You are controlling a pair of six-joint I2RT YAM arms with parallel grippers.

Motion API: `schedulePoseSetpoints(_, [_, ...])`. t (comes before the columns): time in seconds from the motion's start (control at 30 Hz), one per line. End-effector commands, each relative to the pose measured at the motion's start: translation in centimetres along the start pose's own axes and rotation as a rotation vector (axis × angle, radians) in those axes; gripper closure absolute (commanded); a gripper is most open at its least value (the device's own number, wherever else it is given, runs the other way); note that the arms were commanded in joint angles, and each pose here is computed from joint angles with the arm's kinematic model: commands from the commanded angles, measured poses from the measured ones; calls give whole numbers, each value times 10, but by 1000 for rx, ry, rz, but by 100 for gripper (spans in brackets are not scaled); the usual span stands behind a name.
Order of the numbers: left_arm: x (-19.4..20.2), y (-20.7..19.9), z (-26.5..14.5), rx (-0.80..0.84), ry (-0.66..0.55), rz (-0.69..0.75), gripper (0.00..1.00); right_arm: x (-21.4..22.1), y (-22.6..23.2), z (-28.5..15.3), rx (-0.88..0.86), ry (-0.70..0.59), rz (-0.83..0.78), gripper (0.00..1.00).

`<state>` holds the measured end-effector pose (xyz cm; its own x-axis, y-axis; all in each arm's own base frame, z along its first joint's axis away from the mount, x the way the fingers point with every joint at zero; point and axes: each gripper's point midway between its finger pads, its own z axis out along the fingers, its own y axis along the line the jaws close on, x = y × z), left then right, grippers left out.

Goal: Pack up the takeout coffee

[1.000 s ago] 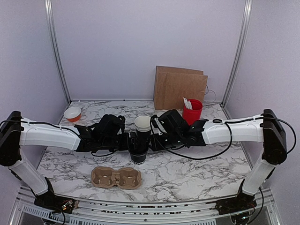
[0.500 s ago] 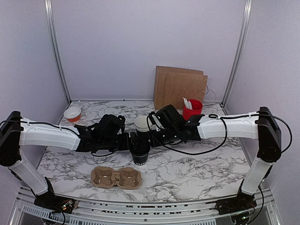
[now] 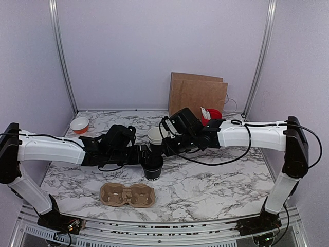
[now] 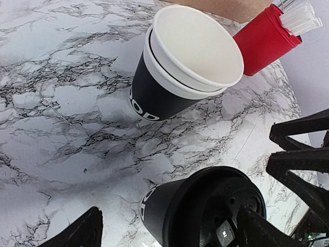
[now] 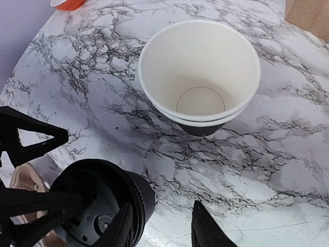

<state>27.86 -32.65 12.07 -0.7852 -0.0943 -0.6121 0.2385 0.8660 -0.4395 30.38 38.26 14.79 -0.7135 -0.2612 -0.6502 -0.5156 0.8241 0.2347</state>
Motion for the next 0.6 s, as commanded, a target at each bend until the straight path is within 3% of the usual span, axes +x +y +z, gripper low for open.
schedulePoseSetpoints(0.0, [-4, -10, -13, 34, -11, 31, 9, -10, -5, -32, 5, -51, 13, 62])
schedulePoseSetpoints(0.57, [17, 2, 6, -8, 53, 26, 9, 20, 14, -42, -58, -34, 24, 62])
